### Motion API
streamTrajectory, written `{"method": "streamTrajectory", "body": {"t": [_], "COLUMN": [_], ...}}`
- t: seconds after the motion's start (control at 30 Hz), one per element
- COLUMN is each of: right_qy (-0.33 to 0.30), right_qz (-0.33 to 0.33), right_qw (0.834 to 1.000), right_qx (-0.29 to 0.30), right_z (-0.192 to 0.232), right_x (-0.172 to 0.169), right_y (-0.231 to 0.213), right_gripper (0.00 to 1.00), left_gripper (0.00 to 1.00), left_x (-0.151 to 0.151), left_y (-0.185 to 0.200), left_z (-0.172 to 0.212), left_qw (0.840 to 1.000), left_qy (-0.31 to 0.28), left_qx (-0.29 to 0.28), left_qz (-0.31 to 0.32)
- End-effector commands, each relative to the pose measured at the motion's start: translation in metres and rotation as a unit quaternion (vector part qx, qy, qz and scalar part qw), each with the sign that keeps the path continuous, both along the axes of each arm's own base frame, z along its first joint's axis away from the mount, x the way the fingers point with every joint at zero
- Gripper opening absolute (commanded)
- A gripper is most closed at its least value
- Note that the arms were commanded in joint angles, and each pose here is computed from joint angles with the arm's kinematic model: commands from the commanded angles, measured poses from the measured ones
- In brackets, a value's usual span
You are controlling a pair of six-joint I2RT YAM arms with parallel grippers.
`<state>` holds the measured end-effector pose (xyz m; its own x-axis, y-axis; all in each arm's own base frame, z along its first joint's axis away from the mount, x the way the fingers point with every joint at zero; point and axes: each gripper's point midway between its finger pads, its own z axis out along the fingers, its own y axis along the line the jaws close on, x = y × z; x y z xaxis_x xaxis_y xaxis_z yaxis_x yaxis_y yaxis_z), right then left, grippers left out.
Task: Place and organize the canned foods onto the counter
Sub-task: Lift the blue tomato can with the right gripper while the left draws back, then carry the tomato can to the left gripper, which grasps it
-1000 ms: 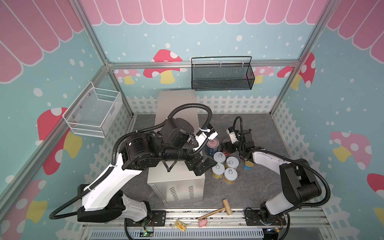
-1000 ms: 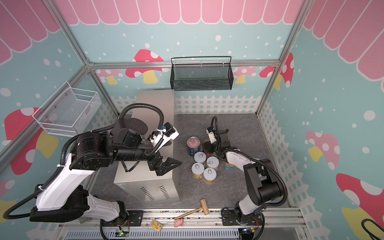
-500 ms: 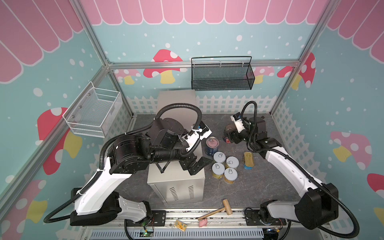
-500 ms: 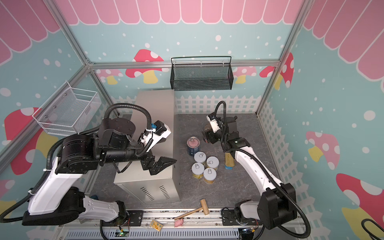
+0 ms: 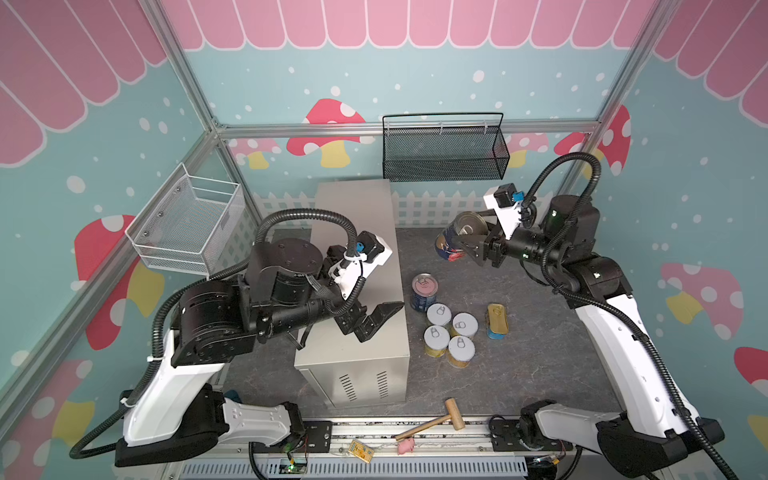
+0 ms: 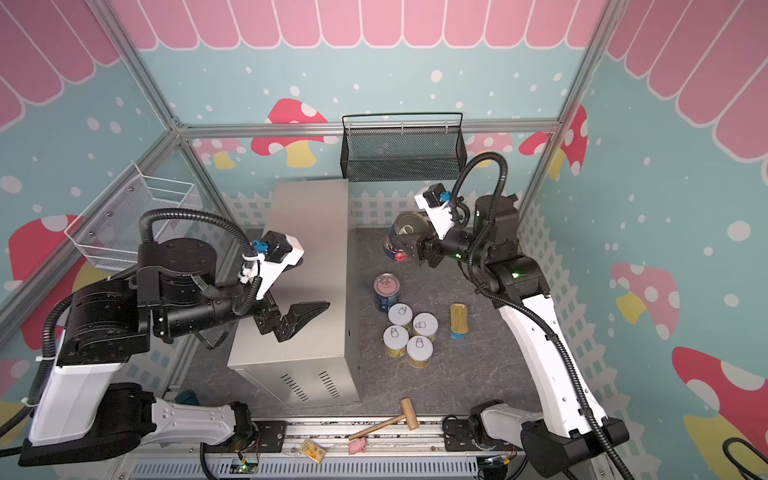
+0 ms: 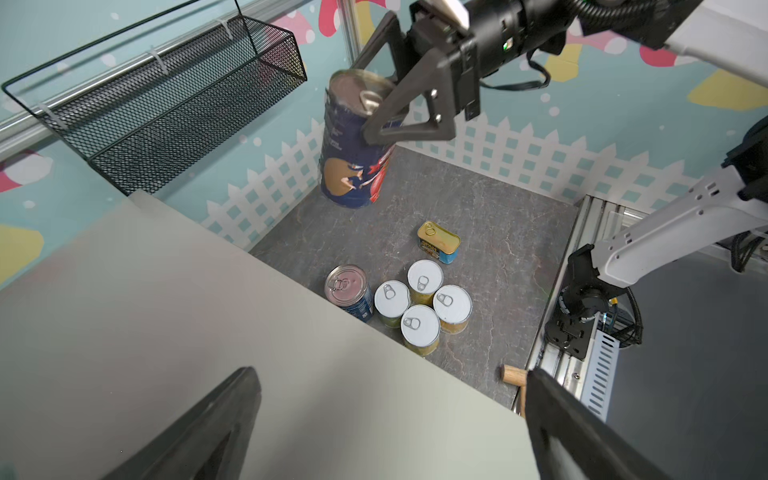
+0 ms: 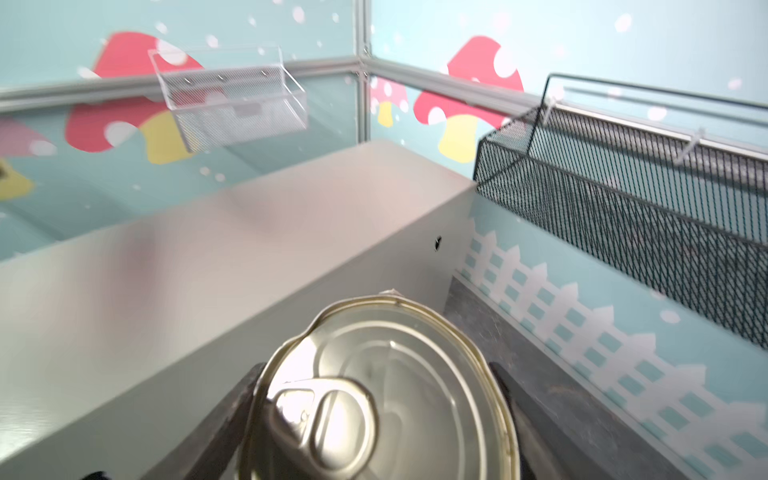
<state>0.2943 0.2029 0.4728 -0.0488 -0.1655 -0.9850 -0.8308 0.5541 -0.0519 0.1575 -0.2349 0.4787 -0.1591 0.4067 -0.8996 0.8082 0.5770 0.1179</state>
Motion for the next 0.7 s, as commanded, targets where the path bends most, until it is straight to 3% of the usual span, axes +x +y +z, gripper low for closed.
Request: {"method": "streamTrajectory", "body": {"t": [0.0, 0.23, 0.67], "right_qy": [-0.046, -0.052, -0.003], "right_qz": [0.084, 0.116, 0.16], "right_qw": [0.995, 0.991, 0.987], "right_qx": [0.033, 0.031, -0.026], "right_z": [0.049, 0.081, 0.063], "right_x": [-0.031, -0.042, -0.045], "right_y": [0.017, 0.035, 0.12], "right_gripper": [0.64, 0.64, 0.66], "left_gripper": [0.99, 0.99, 0.99], "left_x": [0.002, -0.006, -0.007], "left_y": [0.008, 0.034, 0.054], "left_z": [0.002, 0.01, -0.001], "left_qw": [1.0, 0.999, 0.998], "left_qy": [-0.023, -0.039, -0.035], "left_qx": [0.008, -0.008, 0.013], "left_qz": [0.009, 0.024, 0.047]}}
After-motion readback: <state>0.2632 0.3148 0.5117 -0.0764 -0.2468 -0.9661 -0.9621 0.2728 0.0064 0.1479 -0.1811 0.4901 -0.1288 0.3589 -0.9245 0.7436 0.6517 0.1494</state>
